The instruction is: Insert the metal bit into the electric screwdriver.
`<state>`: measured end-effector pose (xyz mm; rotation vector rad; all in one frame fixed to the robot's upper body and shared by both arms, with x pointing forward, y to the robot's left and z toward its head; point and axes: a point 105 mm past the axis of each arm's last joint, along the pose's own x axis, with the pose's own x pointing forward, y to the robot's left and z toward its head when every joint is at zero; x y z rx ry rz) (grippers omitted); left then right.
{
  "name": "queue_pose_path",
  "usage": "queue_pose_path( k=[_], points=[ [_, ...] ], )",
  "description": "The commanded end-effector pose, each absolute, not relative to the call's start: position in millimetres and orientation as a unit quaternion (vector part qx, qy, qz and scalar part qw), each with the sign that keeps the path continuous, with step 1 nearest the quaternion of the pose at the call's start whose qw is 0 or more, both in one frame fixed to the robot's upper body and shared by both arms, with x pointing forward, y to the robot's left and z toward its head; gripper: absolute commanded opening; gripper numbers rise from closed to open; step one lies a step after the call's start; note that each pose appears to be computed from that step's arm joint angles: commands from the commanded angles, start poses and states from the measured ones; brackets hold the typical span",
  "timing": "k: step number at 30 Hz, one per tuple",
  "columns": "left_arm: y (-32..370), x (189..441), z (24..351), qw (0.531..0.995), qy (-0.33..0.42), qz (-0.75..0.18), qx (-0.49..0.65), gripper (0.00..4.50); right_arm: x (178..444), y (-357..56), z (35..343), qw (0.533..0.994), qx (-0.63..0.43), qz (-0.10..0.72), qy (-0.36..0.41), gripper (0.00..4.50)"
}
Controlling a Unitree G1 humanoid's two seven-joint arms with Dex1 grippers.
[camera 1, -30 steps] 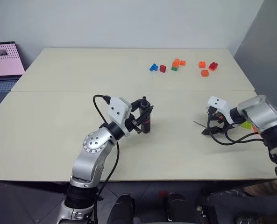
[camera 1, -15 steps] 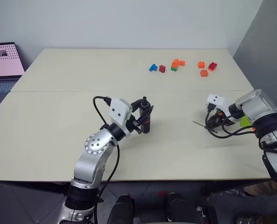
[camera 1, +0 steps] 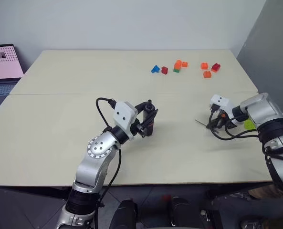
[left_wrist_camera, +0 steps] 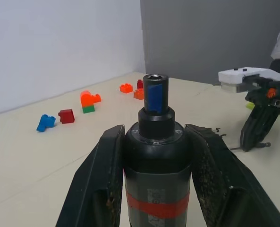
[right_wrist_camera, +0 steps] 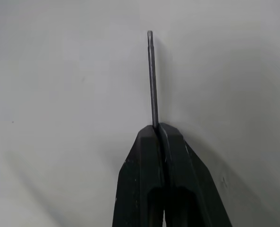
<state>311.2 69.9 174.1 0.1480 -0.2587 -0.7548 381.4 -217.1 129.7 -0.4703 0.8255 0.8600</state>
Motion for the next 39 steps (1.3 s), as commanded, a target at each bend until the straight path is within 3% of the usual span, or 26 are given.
queue_pose_path(
  k=[1,7,14,22,27,39],
  points=[
    [70,312,164,0.922,-0.096,-0.368,0.073,1.64,391,-203,168,0.854,-0.207,0.395,0.27,0.0],
    [73,319,182,0.927,-0.128,-0.349,0.045,1.64,383,-176,208,0.9,-0.159,0.391,0.107,0.0],
    [48,315,215,0.906,-0.186,-0.38,0.007,1.64,371,-160,238,0.943,-0.12,0.303,-0.059,0.0],
    [31,319,190,0.896,-0.161,-0.412,0.037,1.64,353,-140,279,0.933,-0.05,0.298,-0.195,0.0],
    [27,327,178,0.904,-0.142,-0.4,0.056,1.64,342,-123,292,0.92,0.025,0.321,-0.223,0.0],
    [21,325,180,0.914,-0.146,-0.375,0.052,1.64,327,-104,300,0.903,0.081,0.349,-0.239,0.0]
  ],
)
